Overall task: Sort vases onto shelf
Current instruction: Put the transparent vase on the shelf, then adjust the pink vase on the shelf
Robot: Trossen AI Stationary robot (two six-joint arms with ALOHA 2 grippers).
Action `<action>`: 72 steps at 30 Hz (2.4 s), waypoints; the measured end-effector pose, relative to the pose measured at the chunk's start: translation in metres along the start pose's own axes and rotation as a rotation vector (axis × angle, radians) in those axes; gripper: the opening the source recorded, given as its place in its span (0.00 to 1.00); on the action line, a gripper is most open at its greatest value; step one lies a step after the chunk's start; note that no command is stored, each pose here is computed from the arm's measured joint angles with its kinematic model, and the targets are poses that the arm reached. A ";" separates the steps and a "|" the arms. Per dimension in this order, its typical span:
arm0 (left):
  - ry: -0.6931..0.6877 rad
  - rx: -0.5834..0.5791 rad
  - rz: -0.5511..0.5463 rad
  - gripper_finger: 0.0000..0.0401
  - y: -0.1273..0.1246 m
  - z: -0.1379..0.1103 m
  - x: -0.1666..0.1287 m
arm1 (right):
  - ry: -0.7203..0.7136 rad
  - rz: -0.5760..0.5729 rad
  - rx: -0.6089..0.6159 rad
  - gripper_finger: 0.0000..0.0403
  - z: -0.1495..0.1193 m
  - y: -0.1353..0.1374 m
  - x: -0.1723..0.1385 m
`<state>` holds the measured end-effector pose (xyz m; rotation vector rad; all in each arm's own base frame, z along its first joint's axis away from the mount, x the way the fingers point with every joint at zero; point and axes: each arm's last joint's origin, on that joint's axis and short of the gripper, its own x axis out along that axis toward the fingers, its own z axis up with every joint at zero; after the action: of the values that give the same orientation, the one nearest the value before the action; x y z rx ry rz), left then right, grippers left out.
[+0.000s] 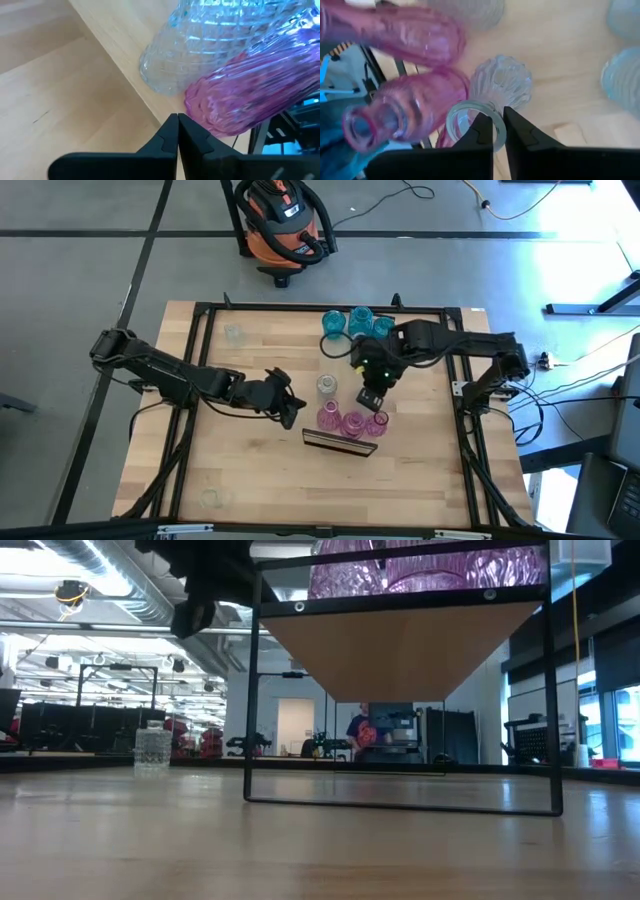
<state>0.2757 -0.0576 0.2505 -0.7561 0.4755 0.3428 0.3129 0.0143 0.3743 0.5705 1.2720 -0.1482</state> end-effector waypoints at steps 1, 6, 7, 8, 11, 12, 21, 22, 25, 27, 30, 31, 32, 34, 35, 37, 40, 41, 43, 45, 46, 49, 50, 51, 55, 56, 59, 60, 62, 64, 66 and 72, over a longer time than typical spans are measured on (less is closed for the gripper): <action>-0.001 0.003 0.002 0.00 0.000 0.000 0.000 | -0.011 0.003 0.001 0.03 0.002 -0.001 0.000; 0.003 0.007 -0.002 0.00 0.000 0.000 0.000 | -0.033 0.004 -0.007 0.06 0.007 -0.005 -0.001; 0.003 0.007 -0.002 0.00 0.000 0.000 0.000 | -0.035 0.004 -0.006 0.06 0.007 -0.005 -0.001; 0.003 0.007 -0.001 0.00 0.000 0.000 0.000 | -0.035 0.004 -0.006 0.07 0.007 -0.005 -0.001; 0.003 0.007 -0.001 0.00 0.000 0.000 0.000 | -0.041 0.009 -0.014 0.10 0.008 -0.005 -0.001; 0.003 0.007 -0.001 0.00 0.000 0.000 0.000 | -0.047 0.012 -0.015 0.11 0.008 -0.004 -0.001; 0.001 0.009 0.004 0.00 0.001 0.000 0.000 | -0.080 0.034 -0.035 0.22 0.013 -0.002 0.001; 0.001 0.009 0.004 0.00 0.001 0.000 0.000 | -0.075 0.033 -0.036 0.22 0.013 -0.002 0.002; 0.001 0.009 0.004 0.00 0.001 0.000 0.000 | -0.067 0.037 -0.043 0.24 0.015 -0.001 0.006; 0.001 0.009 0.004 0.00 0.001 0.000 0.000 | -0.075 0.057 -0.048 0.24 0.017 0.001 0.008; 0.002 0.010 0.006 0.00 0.001 0.000 0.000 | -0.090 0.061 -0.052 0.26 0.020 0.002 0.009; 0.003 0.010 0.007 0.00 0.001 0.000 0.000 | -0.097 0.064 -0.053 0.26 0.021 0.002 0.010; 0.003 0.009 0.006 0.00 0.001 0.000 0.000 | -0.096 0.064 -0.052 0.26 0.021 0.002 0.010; 0.003 0.009 0.006 0.00 0.001 0.000 0.000 | -0.095 0.055 -0.051 0.27 0.021 0.002 0.010; 0.003 0.009 0.006 0.00 0.001 0.000 0.000 | -0.096 0.053 -0.051 0.27 0.021 0.002 0.010; 0.003 0.009 0.007 0.00 0.001 0.000 0.000 | -0.096 0.053 -0.051 0.27 0.021 0.002 0.010; 0.005 0.010 0.009 0.00 0.001 0.000 0.000 | -0.091 0.062 -0.045 0.27 0.021 0.002 0.010; 0.005 0.010 0.009 0.00 0.001 0.000 0.000 | -0.087 0.070 -0.040 0.27 0.021 0.002 0.010; 0.006 0.011 0.010 0.00 0.001 0.000 0.000 | -0.080 0.081 -0.031 0.27 0.021 0.003 0.010; 0.008 0.012 0.014 0.00 0.001 -0.001 0.000 | -0.077 0.087 -0.030 0.27 0.021 0.003 0.010; 0.009 0.013 0.014 0.00 0.001 -0.001 0.000 | -0.075 0.092 -0.030 0.27 0.021 0.003 0.010; 0.009 0.012 0.014 0.00 0.001 -0.001 0.000 | -0.084 0.113 -0.035 0.27 0.021 0.004 0.009; 0.009 0.013 0.014 0.00 0.001 -0.001 0.000 | -0.091 0.123 -0.038 0.27 0.021 0.005 0.008; 0.009 0.012 0.014 0.00 0.001 -0.001 0.000 | -0.100 0.131 -0.041 0.27 0.022 0.005 0.007; 0.009 0.012 0.014 0.00 0.001 -0.001 0.000 | -0.125 0.141 -0.030 0.27 0.023 0.001 0.001; 0.009 0.012 0.014 0.00 0.001 -0.001 0.000 | -0.129 0.131 -0.022 0.27 0.024 -0.001 0.001; 0.009 0.012 0.014 0.00 0.001 -0.001 0.000 | -0.127 0.119 -0.003 0.27 0.026 -0.007 -0.001; 0.009 0.011 0.014 0.00 0.001 -0.001 0.000 | -0.134 0.119 0.002 0.27 0.027 -0.009 -0.002; 0.009 0.011 0.014 0.00 0.001 -0.001 0.000 | -0.136 0.120 -0.001 0.27 0.026 -0.009 -0.003; 0.009 0.010 0.014 0.00 0.001 -0.001 0.000 | -0.135 0.110 -0.004 0.27 0.025 -0.011 -0.005; 0.009 0.010 0.014 0.00 0.001 0.000 0.000 | -0.129 0.104 -0.008 0.27 0.023 -0.012 -0.006; 0.009 0.008 0.014 0.00 0.001 0.000 0.000 | -0.148 0.108 -0.018 0.27 0.020 -0.012 -0.012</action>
<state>0.2749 -0.0570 0.2495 -0.7468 0.4902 0.3505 0.3219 -0.0079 0.3854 0.6003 1.0954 -0.0870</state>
